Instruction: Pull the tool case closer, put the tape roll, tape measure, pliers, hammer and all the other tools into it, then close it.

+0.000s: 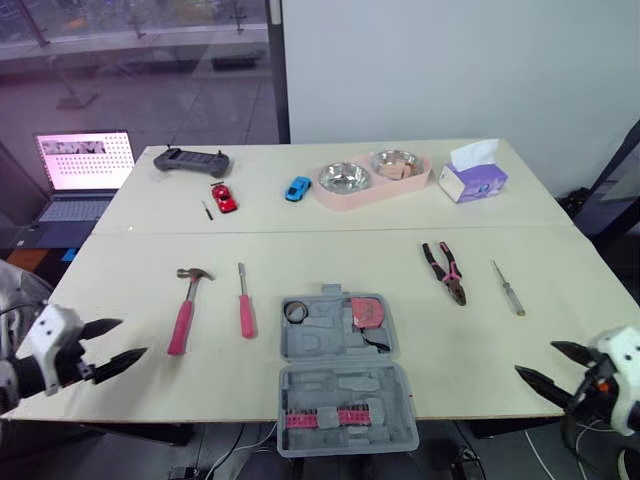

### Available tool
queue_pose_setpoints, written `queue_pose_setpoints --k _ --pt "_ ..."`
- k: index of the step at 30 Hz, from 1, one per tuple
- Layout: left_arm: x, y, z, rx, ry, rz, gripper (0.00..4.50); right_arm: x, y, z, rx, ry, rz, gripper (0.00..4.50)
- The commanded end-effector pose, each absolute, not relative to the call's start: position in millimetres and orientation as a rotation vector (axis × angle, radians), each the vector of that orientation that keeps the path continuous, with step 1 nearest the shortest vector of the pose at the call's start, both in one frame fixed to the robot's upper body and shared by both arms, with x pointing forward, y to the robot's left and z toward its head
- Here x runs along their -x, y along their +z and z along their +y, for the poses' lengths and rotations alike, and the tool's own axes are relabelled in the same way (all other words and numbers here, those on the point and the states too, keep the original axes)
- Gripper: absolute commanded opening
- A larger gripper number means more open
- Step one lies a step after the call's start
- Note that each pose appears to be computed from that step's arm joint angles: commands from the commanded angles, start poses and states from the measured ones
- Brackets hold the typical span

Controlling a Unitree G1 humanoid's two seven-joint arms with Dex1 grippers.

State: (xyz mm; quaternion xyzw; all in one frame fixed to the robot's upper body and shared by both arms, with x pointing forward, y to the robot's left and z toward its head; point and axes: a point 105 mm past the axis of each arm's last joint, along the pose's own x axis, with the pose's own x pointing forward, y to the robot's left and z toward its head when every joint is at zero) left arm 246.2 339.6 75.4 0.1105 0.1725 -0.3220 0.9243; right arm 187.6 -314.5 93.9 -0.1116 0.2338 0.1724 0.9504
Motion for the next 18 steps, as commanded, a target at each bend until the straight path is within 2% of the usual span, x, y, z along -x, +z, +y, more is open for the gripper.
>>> queue_pose_setpoints --k 1,5,8,12,15,18 --pt "-267.9 102.8 303.7 -0.257 -0.793 0.261 4.50 -196.4 105.0 -284.2 0.191 0.334 0.422 4.41" --pt "-270.5 107.0 261.6 -0.225 -0.968 0.256 4.50 -210.6 93.1 -269.7 0.204 0.211 0.461 4.41" --pt "-273.3 112.8 236.7 -0.240 -1.049 0.216 4.50 -223.6 95.4 -260.5 0.154 0.130 0.407 4.41" --pt "-282.7 125.2 213.6 -0.257 -1.066 0.095 4.50 -239.5 93.4 -255.2 0.156 0.048 0.408 4.41" --pt "-279.9 131.4 188.7 -0.206 -1.085 -0.001 4.50 -251.6 94.5 -254.2 0.166 -0.017 0.408 4.41" --pt "-280.6 133.2 182.8 -0.174 -1.027 -0.057 4.50 -261.0 88.0 -249.7 0.131 -0.032 0.439 4.41"
